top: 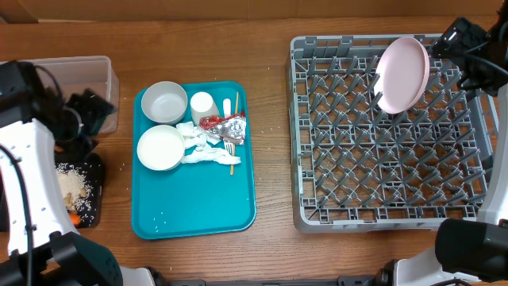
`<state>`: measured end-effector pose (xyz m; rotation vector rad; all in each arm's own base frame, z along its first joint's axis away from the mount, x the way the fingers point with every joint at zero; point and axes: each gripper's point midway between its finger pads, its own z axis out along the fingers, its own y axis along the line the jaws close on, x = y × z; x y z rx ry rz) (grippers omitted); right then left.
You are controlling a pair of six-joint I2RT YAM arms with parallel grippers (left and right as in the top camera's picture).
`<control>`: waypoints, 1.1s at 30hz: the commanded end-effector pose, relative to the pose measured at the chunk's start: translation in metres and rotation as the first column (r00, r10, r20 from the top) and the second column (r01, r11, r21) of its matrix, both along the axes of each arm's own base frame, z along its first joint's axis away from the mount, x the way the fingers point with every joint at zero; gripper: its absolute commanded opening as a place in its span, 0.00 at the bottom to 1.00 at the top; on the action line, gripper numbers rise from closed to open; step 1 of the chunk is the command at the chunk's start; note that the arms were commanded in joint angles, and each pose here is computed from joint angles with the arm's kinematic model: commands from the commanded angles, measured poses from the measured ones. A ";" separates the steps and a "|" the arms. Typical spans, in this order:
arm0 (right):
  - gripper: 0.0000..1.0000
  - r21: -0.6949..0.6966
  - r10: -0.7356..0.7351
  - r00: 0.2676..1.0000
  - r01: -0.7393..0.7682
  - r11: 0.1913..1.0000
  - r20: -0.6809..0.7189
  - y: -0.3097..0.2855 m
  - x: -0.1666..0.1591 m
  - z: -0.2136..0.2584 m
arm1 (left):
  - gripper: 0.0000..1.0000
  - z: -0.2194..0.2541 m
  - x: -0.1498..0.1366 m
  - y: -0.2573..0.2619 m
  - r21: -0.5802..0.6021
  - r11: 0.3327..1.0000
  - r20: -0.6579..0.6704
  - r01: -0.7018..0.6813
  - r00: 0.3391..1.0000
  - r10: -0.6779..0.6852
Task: Sort waste into correct bins and load items into the dishwasher rack
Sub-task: 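Move the left gripper over the teal tray toward the cup and foil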
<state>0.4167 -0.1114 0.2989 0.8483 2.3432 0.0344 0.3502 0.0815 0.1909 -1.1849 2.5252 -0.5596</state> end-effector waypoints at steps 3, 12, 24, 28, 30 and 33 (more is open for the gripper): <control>1.00 -0.007 -0.002 1.000 0.002 1.000 0.021 0.000 0.000 0.008 | 1.00 0.003 0.013 -0.077 0.031 0.934 0.073 0.356 0.931 -0.358; 1.00 -0.007 -0.002 1.000 0.002 1.000 0.021 0.000 0.000 0.008 | 1.00 -0.012 0.036 -0.191 0.365 0.717 0.013 0.593 0.767 -0.641; 1.00 -0.007 -0.002 1.000 0.002 1.000 0.021 0.000 0.000 0.008 | 1.00 -0.089 0.075 -0.250 0.552 0.523 -0.112 0.649 0.680 -0.725; 1.00 -0.007 -0.001 1.000 0.002 1.000 0.021 0.000 0.000 0.008 | 0.99 -0.098 0.087 -0.255 0.595 0.405 -0.136 0.694 0.584 -0.800; 1.00 -0.007 -0.002 1.000 0.002 1.000 0.021 0.000 0.000 0.008 | 0.99 -0.100 0.088 -0.256 0.625 0.255 -0.194 0.738 0.463 -0.865; 1.00 -0.007 -0.002 1.000 0.002 1.000 0.021 0.000 0.000 0.008 | 1.00 -0.101 0.087 -0.256 0.639 0.106 -0.259 0.762 0.343 -0.903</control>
